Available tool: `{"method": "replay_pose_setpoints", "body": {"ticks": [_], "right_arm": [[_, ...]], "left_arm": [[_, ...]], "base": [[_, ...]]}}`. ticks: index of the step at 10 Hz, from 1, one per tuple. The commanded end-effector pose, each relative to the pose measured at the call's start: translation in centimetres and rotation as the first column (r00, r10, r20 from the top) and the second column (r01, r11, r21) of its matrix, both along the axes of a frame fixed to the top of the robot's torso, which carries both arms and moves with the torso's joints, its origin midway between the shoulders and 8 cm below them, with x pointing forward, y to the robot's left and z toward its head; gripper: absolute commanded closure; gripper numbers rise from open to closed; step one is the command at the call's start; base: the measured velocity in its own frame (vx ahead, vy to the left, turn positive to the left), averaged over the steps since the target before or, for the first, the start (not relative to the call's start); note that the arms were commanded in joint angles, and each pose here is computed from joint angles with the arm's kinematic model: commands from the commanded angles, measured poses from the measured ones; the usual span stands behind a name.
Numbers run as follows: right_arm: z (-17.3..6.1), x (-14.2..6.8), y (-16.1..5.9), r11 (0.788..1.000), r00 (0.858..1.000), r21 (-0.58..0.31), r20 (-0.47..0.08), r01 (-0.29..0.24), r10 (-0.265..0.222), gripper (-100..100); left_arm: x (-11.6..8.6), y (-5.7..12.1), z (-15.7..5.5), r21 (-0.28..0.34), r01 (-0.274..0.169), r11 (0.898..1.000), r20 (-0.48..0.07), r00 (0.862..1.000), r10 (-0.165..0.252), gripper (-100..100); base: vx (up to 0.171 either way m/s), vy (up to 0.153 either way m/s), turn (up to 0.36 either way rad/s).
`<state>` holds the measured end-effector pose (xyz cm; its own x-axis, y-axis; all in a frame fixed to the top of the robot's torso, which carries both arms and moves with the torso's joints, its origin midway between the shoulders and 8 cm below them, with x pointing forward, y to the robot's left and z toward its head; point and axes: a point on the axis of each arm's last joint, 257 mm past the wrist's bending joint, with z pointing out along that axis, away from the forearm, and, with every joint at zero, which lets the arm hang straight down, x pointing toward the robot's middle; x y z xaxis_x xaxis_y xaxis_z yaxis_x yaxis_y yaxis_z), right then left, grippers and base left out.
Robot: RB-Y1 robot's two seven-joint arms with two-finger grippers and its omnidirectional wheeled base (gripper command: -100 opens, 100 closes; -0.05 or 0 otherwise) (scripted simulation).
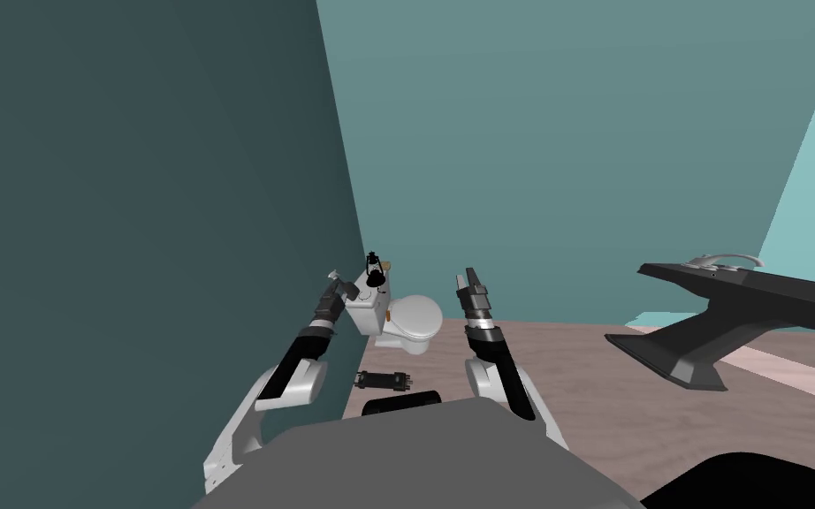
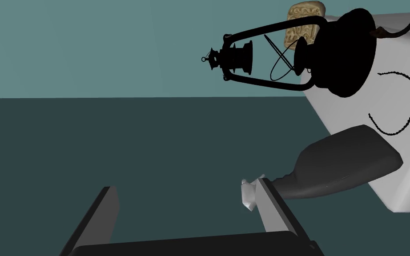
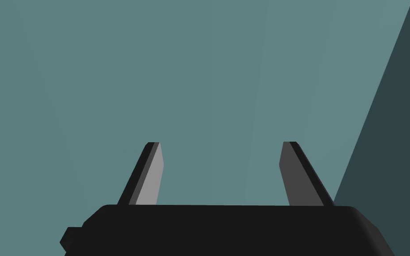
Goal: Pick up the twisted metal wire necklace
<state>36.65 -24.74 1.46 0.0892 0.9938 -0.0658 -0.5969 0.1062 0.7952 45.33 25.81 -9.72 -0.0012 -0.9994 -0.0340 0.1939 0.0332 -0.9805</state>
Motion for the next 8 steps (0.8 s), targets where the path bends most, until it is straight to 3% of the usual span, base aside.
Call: {"method": "replay_pose_setpoints", "body": {"ticks": [1, 5, 8], "right_arm": [[0.0, 0.0, 0.0, 1.0, 1.0, 0.0, 0.0, 0.0, 0.0, 0], [0.0, 0.0, 0.0, 1.0, 1.0, 0.0, 0.0, 0.0, 0.0, 0], [0.0, 0.0, 0.0, 1.0, 1.0, 0.0, 0.0, 0.0, 0.0, 0]], "left_arm": [[0.3, -0.3, -1.4, -0.006, 0.001, 1.0, -0.046, 0.999, -0.001, -100], [1.7, -1.3, -4.7, -0.02, 0.014, 1.0, -0.163, 0.986, -0.018, -100], [2.9, -2.4, -7.0, -0.029, 0.031, 0.999, -0.246, 0.969, -0.038, -100]], "base": [[-0.003, 0.012, -0.002], [-0.002, 0.012, -0.004], [0.001, 0.015, -0.01]]}}
